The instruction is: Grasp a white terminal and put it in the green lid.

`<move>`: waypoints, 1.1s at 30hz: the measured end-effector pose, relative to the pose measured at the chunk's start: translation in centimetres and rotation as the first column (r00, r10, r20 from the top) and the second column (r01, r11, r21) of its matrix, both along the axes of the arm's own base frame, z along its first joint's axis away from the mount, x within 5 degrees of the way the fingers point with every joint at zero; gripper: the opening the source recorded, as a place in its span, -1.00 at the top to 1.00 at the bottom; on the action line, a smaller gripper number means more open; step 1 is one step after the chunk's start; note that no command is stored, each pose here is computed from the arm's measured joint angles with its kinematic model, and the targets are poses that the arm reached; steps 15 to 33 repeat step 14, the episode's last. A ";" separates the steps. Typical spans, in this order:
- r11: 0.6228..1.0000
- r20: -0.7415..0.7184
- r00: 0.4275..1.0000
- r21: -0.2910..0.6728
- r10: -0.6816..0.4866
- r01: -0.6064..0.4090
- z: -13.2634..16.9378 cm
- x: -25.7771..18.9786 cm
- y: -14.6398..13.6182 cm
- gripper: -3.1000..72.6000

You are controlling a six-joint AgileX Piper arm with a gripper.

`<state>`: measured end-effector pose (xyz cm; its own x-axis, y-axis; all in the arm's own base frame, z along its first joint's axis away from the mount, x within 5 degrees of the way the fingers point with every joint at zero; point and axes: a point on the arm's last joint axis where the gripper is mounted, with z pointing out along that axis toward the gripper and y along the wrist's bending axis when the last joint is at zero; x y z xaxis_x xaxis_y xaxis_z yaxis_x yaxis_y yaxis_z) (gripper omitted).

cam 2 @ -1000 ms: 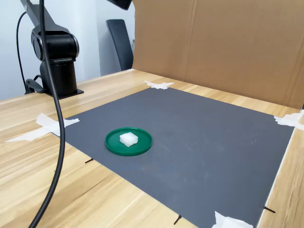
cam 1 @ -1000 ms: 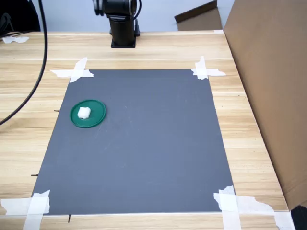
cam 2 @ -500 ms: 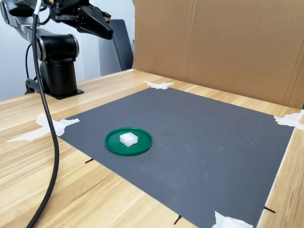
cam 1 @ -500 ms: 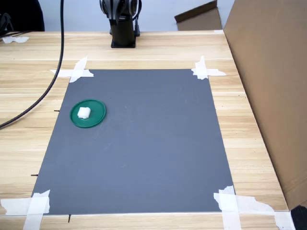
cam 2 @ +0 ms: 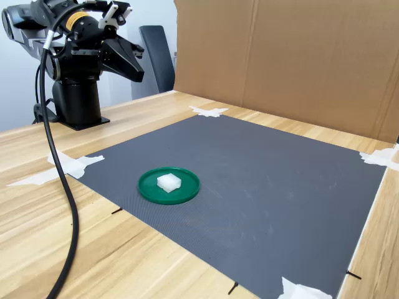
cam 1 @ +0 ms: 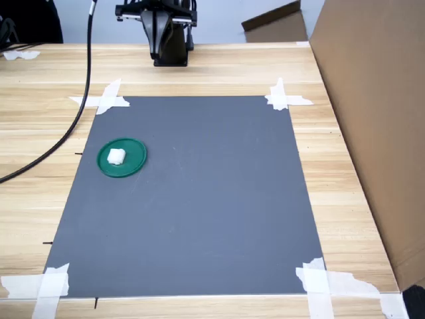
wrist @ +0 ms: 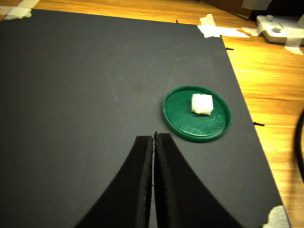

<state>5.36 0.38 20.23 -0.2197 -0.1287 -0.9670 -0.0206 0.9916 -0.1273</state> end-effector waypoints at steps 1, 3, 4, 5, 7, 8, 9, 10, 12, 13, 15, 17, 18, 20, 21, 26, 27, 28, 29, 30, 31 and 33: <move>0.999 -0.011 1.000 -0.038 0.001 -0.001 -0.2 -0.2 0.0 0.98; 0.997 -0.008 1.000 -0.073 -0.002 0.001 -0.3 -0.3 -0.1 0.98; 0.997 -0.011 1.000 -0.078 -0.002 0.001 -0.3 -0.3 -0.1 0.98; 0.997 -0.013 1.000 -0.080 -0.002 0.001 -0.3 -0.3 -0.1 0.98; 0.997 -0.014 1.000 -0.082 -0.002 0.001 -0.3 -0.3 -0.1 0.98; 0.997 -0.019 1.000 -0.083 -0.003 0.001 -0.5 -0.3 -0.2 0.98; 0.997 -0.021 1.000 -0.082 -0.005 0.003 -0.8 -0.3 -0.2 0.98; 0.997 -0.034 0.999 -0.080 -0.007 0.005 -1.5 -0.2 -0.2 0.98; 0.997 -0.011 1.000 -0.078 -0.016 0.015 -1.7 -0.1 -0.3 0.99; 0.997 -0.009 1.000 -0.073 -0.016 0.015 -1.7 0.0 -0.3 0.99; 0.997 -0.009 1.000 -0.071 -0.016 0.015 -1.7 0.0 -0.3 0.99; 0.997 -0.009 1.000 -0.071 -0.016 0.015 -1.7 0.0 -0.3 0.99; 0.997 -0.009 1.000 -0.071 -0.016 0.015 -1.7 0.0 -0.3 0.99; 0.997 -0.009 1.000 -0.071 -0.016 0.015 -1.7 0.0 -0.3 0.99; 0.997 -0.009 1.000 -0.071 -0.016 0.015 -1.7 0.0 -0.3 0.99; 0.997 -0.009 1.000 -0.071 -0.016 0.015 -1.7 0.0 -0.3 0.99; 0.997 -0.009 1.000 -0.071 -0.016 0.015 -1.7 0.0 -0.3 0.99; 0.997 -0.009 1.000 -0.071 -0.016 0.015 -1.7 0.0 -0.3 0.99; 0.997 -0.009 1.000 -0.071 -0.016 0.015 -1.7 0.0 -0.3 0.99; 0.997 -0.009 1.000 -0.071 -0.016 0.015 -1.7 0.0 -0.3 0.99; 0.997 -0.009 1.000 -0.071 -0.016 0.015 -1.7 0.0 -0.3 0.99; 0.997 -0.009 1.000 -0.071 -0.016 0.015 -1.7 0.0 -0.3 0.99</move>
